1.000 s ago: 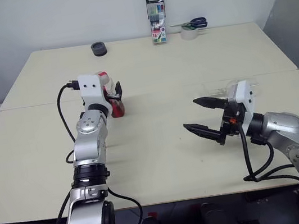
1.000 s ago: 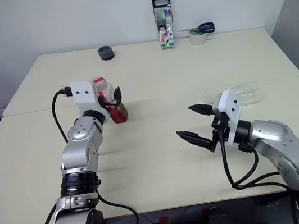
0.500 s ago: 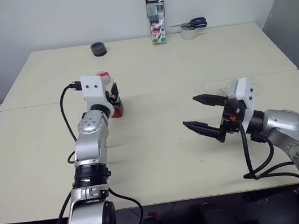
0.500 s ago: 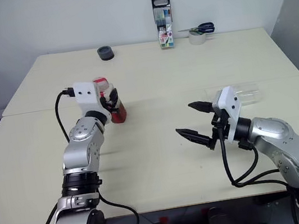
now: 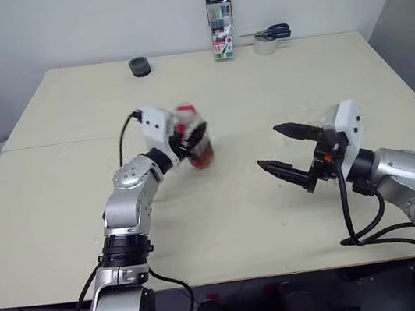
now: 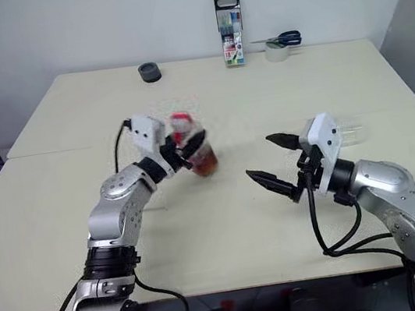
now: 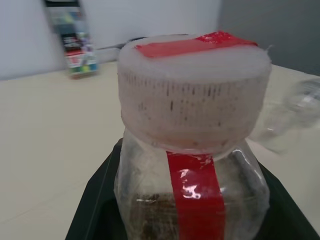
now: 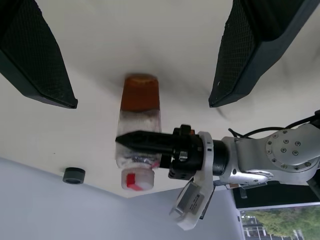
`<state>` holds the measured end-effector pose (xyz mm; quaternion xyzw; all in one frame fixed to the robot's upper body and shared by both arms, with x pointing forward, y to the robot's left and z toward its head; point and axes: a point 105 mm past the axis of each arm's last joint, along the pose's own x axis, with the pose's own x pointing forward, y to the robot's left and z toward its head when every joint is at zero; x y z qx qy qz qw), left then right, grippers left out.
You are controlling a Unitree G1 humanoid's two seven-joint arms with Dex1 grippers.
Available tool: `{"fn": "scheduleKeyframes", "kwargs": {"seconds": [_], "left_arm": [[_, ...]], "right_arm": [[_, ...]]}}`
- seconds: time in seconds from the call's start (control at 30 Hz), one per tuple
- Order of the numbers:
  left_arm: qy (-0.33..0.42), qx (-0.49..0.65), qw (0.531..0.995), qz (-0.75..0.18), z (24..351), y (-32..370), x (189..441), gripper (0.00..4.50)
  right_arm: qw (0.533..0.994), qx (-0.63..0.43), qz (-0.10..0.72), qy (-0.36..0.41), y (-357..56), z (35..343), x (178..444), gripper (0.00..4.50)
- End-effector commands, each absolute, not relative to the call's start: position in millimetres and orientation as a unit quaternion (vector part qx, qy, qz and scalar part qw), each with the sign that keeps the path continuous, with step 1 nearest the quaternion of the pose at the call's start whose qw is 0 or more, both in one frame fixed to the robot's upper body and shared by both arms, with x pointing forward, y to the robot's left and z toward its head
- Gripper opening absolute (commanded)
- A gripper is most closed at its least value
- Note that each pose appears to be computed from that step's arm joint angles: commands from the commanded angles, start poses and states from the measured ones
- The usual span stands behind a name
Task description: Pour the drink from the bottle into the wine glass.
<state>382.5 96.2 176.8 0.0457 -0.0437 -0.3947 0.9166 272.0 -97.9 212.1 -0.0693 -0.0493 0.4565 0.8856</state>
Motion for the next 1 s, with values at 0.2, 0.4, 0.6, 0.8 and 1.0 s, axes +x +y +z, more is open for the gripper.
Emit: {"fn": "scheduleKeyframes", "kwargs": {"seconds": [0.2, 0.4, 0.6, 0.8, 1.0], "left_arm": [[-0.093, 0.113, 0.793, -0.591, 205, 52, 347, 1.83], [-0.099, 0.128, 0.757, -0.633, 205, 41, 343, 1.83], [-0.099, 0.132, 0.746, -0.645, 203, 40, 341, 1.83], [-0.098, 0.133, 0.746, -0.645, 202, 42, 341, 1.83], [-0.097, 0.133, 0.748, -0.643, 200, 43, 341, 1.83]], "right_arm": [[0.904, -0.088, 0.414, -0.068, -72, 237, 280, 4.50], [0.912, -0.083, 0.395, -0.076, -56, 241, 290, 4.50], [0.920, -0.069, 0.376, -0.086, -51, 242, 298, 4.50], [0.925, -0.067, 0.365, -0.079, -51, 236, 303, 4.50], [0.923, -0.054, 0.369, -0.094, -51, 239, 303, 2.47]]}}
